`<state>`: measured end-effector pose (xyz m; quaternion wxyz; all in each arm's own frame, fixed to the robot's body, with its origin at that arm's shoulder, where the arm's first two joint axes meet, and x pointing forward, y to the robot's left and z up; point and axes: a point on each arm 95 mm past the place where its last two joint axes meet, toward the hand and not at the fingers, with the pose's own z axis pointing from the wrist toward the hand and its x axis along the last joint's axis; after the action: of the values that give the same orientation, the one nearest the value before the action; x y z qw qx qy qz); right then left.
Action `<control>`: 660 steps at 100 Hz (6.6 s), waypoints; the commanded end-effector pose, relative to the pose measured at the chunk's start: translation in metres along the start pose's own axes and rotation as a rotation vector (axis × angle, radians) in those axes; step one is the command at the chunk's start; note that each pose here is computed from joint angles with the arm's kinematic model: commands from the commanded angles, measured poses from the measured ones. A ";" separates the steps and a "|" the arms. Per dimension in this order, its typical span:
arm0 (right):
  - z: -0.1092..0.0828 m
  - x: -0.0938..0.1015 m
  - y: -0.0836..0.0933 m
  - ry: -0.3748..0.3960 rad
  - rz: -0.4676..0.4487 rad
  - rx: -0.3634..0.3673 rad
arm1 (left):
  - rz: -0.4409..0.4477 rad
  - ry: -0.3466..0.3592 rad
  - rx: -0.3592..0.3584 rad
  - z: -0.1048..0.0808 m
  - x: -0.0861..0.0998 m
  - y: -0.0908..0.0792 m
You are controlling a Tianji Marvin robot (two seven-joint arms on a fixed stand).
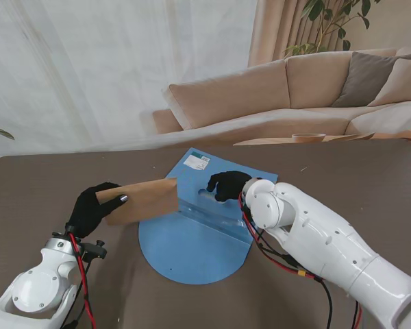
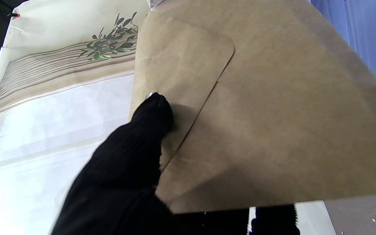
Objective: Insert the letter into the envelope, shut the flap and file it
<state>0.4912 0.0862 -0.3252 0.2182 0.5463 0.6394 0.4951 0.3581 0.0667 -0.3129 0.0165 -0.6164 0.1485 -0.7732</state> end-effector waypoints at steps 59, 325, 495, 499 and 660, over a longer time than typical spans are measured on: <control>0.022 0.023 -0.021 -0.059 -0.135 0.033 | -0.008 0.016 -0.025 -0.004 0.000 0.004; 0.006 0.041 -0.039 -0.042 -0.189 0.012 | -0.006 0.047 -0.017 -0.007 0.002 0.002; 0.014 0.046 -0.075 -0.047 -0.374 -0.101 | -0.013 0.067 -0.007 -0.008 0.003 0.000; 0.013 0.046 -0.075 -0.045 -0.377 -0.101 | -0.013 0.068 -0.007 -0.008 0.003 0.000; -0.010 0.055 -0.024 -0.058 -0.113 -0.320 | 0.026 0.093 -0.037 -0.010 0.011 -0.010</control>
<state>0.4544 0.1316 -0.3347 0.3530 0.4780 0.5791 0.5582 0.3491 0.0779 -0.3065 0.0090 -0.5847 0.1527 -0.7967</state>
